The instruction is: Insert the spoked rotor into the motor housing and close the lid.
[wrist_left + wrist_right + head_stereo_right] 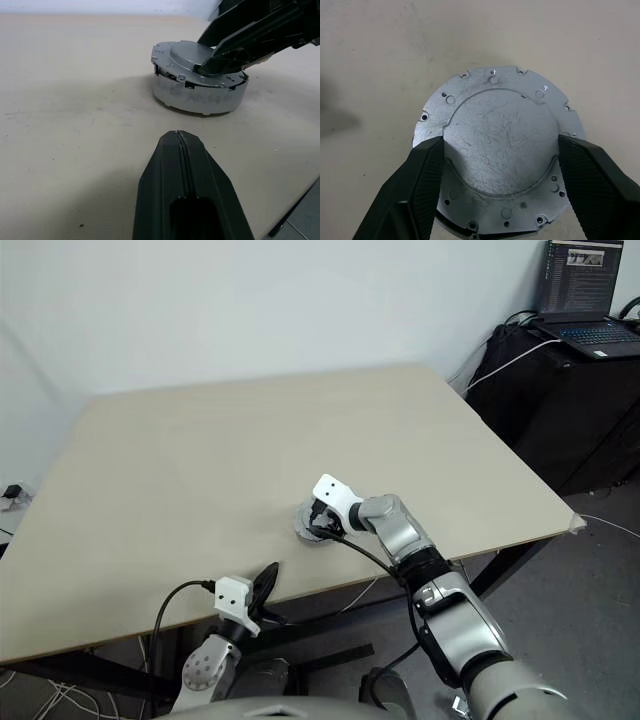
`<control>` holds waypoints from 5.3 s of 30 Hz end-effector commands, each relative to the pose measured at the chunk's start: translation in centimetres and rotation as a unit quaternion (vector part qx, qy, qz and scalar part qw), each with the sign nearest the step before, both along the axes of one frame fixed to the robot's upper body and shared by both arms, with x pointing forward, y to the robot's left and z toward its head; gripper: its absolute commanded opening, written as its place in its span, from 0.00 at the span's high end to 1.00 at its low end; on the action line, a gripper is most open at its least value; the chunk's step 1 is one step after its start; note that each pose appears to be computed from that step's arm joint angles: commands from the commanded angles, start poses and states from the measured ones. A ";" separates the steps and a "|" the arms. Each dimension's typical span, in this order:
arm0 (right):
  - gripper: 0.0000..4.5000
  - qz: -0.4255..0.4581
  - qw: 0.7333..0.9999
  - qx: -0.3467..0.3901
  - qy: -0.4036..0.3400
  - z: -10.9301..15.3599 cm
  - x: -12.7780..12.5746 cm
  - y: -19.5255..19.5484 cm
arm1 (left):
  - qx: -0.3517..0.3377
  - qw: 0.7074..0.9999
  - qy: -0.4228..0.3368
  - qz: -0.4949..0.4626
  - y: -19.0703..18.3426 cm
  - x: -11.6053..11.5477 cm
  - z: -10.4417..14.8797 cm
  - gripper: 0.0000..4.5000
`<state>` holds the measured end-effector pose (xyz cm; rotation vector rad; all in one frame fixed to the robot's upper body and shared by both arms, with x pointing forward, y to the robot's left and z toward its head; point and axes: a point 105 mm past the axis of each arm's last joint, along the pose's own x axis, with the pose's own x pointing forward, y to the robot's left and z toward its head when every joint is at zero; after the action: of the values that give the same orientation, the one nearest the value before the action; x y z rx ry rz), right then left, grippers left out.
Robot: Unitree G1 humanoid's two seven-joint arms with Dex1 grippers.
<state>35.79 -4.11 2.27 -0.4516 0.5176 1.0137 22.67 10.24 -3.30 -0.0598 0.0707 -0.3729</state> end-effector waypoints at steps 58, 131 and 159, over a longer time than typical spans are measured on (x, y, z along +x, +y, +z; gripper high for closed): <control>0.29 0.005 0.999 -0.025 0.030 -0.1 0.2 -0.9 | -0.011 1.000 -0.005 -0.001 -0.5 0.3 0.2 1.00; 0.29 0.025 0.994 -0.086 0.061 0.1 0.3 -2.1 | -0.015 1.000 0.006 -0.016 -1.6 0.1 -0.4 1.00; 0.29 -0.004 0.991 -0.113 0.075 -0.9 0.4 -2.9 | -0.012 1.000 0.003 -0.016 -1.5 0.1 -0.3 1.00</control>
<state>36.11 -5.02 2.71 -0.5385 0.6976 1.0608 22.33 8.96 -4.50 -0.0897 0.1153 -0.3946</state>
